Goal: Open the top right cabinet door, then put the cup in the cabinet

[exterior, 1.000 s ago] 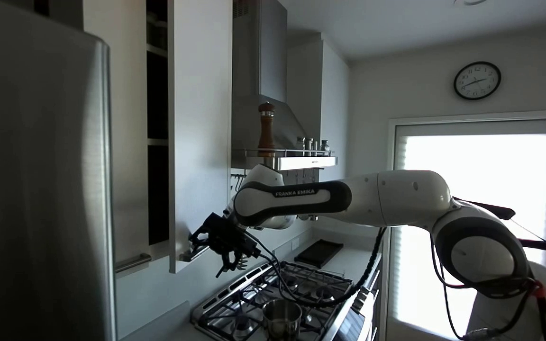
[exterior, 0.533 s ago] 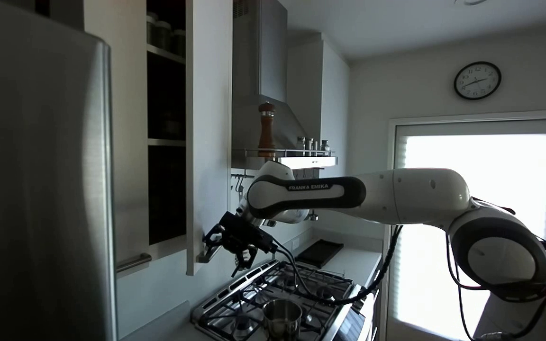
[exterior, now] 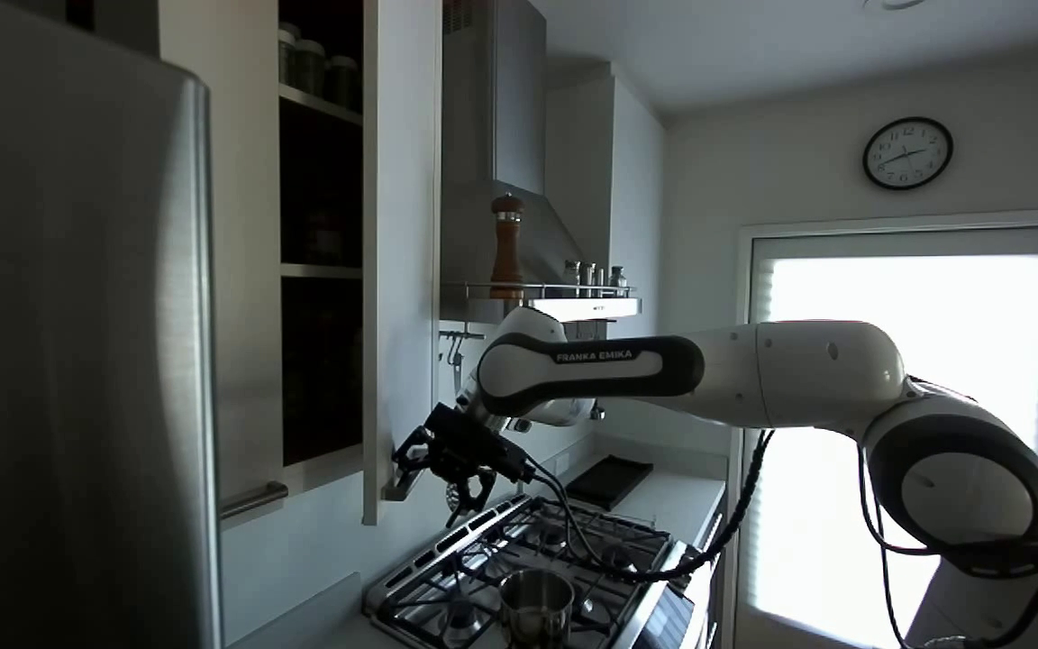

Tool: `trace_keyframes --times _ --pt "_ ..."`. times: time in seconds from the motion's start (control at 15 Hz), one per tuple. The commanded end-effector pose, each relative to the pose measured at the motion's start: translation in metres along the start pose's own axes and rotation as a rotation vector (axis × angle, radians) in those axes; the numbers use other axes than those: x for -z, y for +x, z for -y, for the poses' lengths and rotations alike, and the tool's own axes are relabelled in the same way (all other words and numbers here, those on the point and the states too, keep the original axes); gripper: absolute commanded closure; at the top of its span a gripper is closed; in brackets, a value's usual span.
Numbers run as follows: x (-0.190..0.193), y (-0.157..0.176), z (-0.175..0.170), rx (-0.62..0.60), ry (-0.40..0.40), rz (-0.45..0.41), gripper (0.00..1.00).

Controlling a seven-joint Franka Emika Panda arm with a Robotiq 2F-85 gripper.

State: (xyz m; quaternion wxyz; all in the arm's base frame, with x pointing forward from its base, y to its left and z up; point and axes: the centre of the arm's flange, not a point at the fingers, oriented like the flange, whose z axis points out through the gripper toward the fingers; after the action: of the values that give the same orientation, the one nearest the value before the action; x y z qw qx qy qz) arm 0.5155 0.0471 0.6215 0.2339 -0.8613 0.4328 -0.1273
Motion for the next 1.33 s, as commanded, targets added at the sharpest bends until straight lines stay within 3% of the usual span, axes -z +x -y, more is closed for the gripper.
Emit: trace_keyframes --times 0.0,0.2,0.8,1.27 --pt "-0.002 0.017 -0.006 0.008 -0.024 -0.026 0.0" --pt "0.008 0.04 -0.019 0.03 -0.019 -0.024 0.0" --pt "0.019 0.079 -0.052 0.169 -0.117 0.023 0.0" --pt "0.031 0.094 -0.065 0.248 -0.082 0.04 0.0"
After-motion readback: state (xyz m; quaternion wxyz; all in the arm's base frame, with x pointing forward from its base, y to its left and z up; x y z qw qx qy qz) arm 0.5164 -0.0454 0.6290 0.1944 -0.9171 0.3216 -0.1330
